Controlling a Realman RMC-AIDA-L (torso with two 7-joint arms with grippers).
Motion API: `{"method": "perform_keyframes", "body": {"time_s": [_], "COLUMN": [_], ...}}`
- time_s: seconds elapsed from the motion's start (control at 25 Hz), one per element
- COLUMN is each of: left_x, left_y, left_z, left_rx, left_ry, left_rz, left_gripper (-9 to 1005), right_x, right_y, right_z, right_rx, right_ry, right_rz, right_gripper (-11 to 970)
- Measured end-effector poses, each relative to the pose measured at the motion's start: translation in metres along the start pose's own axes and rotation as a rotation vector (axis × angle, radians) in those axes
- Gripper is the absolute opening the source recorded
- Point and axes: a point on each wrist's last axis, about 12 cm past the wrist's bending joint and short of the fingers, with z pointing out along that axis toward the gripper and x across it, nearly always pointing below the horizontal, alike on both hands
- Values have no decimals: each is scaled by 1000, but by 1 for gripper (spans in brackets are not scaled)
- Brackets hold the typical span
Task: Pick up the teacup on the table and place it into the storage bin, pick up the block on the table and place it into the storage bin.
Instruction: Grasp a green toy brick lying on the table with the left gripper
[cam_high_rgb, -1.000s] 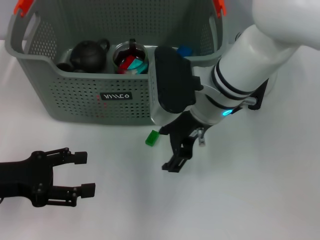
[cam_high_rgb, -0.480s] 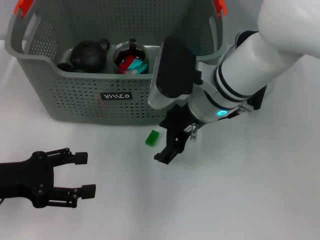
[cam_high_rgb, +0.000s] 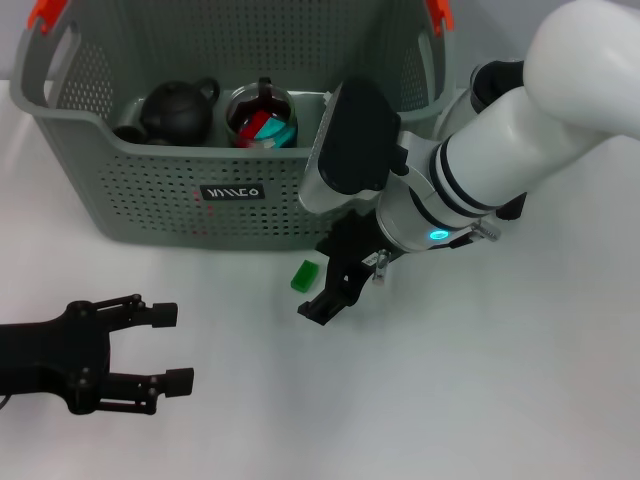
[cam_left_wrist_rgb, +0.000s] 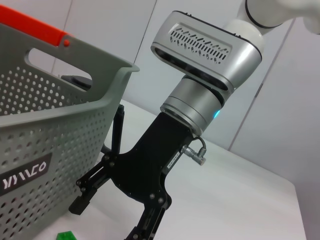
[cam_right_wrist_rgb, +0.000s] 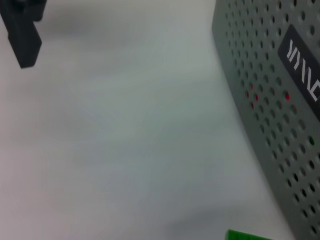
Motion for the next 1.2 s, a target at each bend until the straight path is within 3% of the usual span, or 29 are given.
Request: {"method": "perform_keyframes", "body": {"time_s": [0.56, 1.2], "left_x": [2, 2], "left_y": [-2, -1], "left_z": [0, 0], "left_rx": [5, 1], "left_ry": [0, 2], "left_rz": [1, 4], "left_gripper": [947, 947], "right_x": [11, 14], "right_y": [10, 6], "right_z": [11, 14], "right_rx": [-6, 34], "right_ry": [-33, -109], "right_rz": [-4, 31], "right_gripper": [944, 944]}}
